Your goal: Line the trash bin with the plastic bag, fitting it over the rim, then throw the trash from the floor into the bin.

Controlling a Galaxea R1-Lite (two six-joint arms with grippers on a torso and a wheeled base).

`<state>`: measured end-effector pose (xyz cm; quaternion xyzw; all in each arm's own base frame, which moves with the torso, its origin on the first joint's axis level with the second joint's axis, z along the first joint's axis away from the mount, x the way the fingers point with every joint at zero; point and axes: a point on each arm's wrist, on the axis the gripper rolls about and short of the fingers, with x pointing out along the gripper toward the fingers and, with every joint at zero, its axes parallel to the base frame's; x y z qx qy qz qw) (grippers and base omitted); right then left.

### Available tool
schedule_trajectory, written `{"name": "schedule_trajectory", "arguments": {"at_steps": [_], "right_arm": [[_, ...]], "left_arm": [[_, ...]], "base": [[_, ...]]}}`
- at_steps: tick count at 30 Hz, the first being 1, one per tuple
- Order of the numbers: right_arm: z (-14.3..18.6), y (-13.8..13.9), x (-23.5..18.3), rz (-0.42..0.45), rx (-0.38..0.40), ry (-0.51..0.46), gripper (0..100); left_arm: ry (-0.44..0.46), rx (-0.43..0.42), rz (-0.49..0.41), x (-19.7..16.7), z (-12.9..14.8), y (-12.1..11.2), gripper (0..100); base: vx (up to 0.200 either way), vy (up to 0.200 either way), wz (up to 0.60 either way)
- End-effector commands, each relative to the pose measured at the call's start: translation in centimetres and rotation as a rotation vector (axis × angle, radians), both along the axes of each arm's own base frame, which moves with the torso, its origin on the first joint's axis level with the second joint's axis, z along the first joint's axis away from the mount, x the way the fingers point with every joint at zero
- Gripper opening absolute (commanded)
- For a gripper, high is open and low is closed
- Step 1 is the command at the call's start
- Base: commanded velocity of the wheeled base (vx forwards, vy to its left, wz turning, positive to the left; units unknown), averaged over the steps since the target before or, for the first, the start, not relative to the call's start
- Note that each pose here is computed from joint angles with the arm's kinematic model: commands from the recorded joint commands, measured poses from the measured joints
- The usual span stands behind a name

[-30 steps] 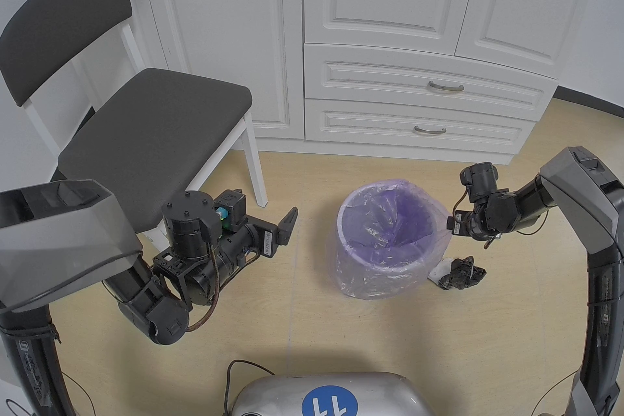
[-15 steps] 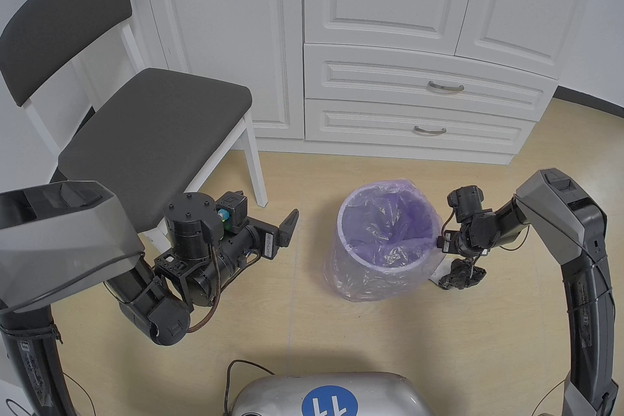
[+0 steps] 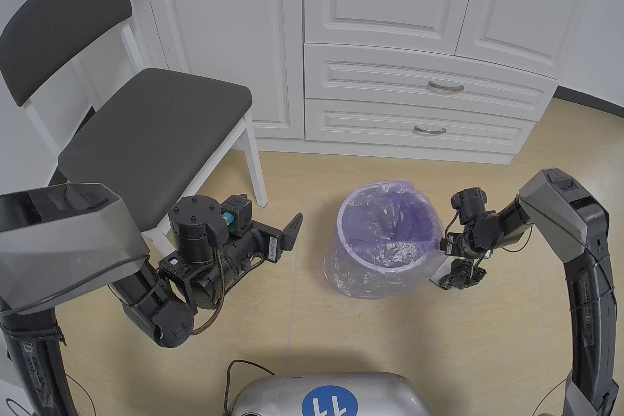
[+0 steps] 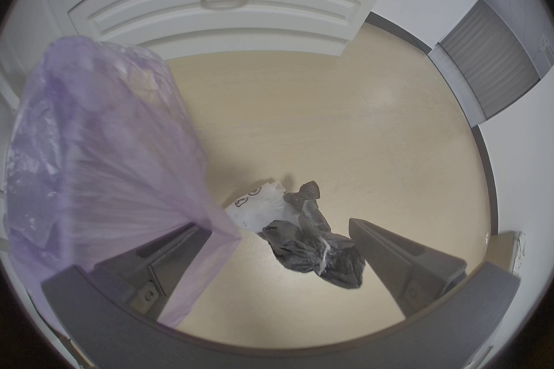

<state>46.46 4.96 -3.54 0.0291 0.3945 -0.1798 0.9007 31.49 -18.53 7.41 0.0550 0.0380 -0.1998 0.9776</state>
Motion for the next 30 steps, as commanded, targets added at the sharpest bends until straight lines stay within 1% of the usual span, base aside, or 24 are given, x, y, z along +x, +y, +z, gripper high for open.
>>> {"name": "schedule_trajectory", "arguments": {"at_steps": [1, 3, 4, 5, 6, 7, 8, 9, 10, 12, 13, 14, 16, 17, 18, 19, 21, 25, 26, 27, 30], "right_arm": [[7.9, 0.6, -3.5, 0.034, 0.005, -0.086, 100], [10.3, 0.5, -4.7, 0.052, -0.007, -0.115, 100], [10.4, 0.4, -4.8, 0.054, -0.007, -0.116, 100], [11.8, 0.2, -5.7, 0.072, -0.011, -0.129, 100], [12.4, 0.2, -6.2, 0.09, 0.002, -0.133, 100], [12.4, 0.2, -6.2, 0.09, 0.002, -0.133, 100], [13.4, 0.6, -7.3, 0.145, 0.045, -0.145, 100], [13.5, 0.8, -7.4, 0.155, 0.051, -0.149, 100], [14.2, 2.1, -7.7, 0.205, 0.083, -0.183, 100], [14.3, 4.1, -7.7, 0.253, 0.105, -0.222, 100], [14.3, 4.5, -7.6, 0.26, 0.108, -0.228, 100], [13.4, 6.3, -7.1, 0.301, 0.12, -0.242, 100], [13.0, 8.6, -5.8, 0.347, 0.123, -0.263, 100], [13.0, 8.6, -5.8, 0.347, 0.123, -0.263, 100], [12.9, 9.7, -5.3, 0.366, 0.122, -0.253, 100], [13.0, 10.6, -5.0, 0.384, 0.115, -0.217, 100], [12.9, 11.2, -4.8, 0.397, 0.113, -0.181, 100], [10.8, 13.1, -4.3, 0.426, 0.109, -0.136, 100], [10.8, 13.1, -4.3, 0.426, 0.109, -0.136, 100], [9.9, 13.4, -4.0, 0.432, 0.106, -0.118, 100], [7.8, 14.1, -3.1, 0.433, 0.106, -0.099, 100]], "left_arm": [[0.004, 0.001, -0.052, -0.3, 0.2, -2.0, 100], [0.034, 0.03, -0.083, -0.5, 0.6, -3.3, 100], [0.038, 0.032, -0.086, -0.5, 0.6, -3.4, 100], [0.07, 0.063, -0.109, -0.6, 1.5, -4.4, 100], [0.088, 0.074, -0.119, -0.7, 2.2, -5.0, 100], [0.088, 0.074, -0.119, -0.7, 2.2, -5.0, 100], [0.137, 0.104, -0.141, -0.7, 3.2, -6.1, 100], [0.143, 0.109, -0.143, -0.7, 3.4, -6.3, 100], [0.167, 0.128, -0.141, -0.6, 4.0, -7.2, 100], [0.173, 0.146, -0.103, -0.5, 4.6, -8.1, 100], [0.172, 0.148, -0.094, -0.4, 4.7, -8.2, 100], [0.17, 0.149, -0.053, -0.3, 4.9, -8.4, 100], [0.177, 0.141, -0.018, -0.4, 5.3, -8.1, 100], [0.177, 0.141, -0.018, -0.4, 5.3, -8.1, 100], [0.178, 0.14, 0.002, -0.5, 5.5, -7.6, 100], [0.167, 0.127, 0.03, -0.8, 6.5, -6.6, 100], [0.167, 0.105, 0.061, -1.3, 7.4, -4.8, 100], [0.169, 0.026, 0.127, -2.2, 8.7, -1.7, 100], [0.169, 0.026, 0.127, -2.2, 8.7, -1.7, 100], [0.167, -0.009, 0.157, -2.6, 9.4, -0.2, 100], [0.156, -0.03, 0.224, -3.3, 10.3, 2.8, 100]], "base": [[0.0, 0.0, 0.0], [0.0, 0.0, 0.0], [0.0, 0.0, 0.0], [0.0, 0.0, 0.0], [0.0, 0.0, 0.0], [0.0, 0.0, 0.0], [0.0, 0.0, 0.0], [0.0, 0.0, 0.0], [0.0, 0.0, 0.0], [0.0, 0.0, 0.0], [0.0, 0.0, 0.0], [0.0, 0.0, 0.0], [0.0, 0.0, 0.0], [0.0, 0.0, 0.0], [0.0, 0.0, 0.0], [0.0, 0.0, 0.0], [0.0, 0.0, 0.0], [0.0, 0.0, 0.0], [0.0, 0.0, 0.0], [0.0, 0.0, 0.0], [0.0, 0.0, 0.0]]}}
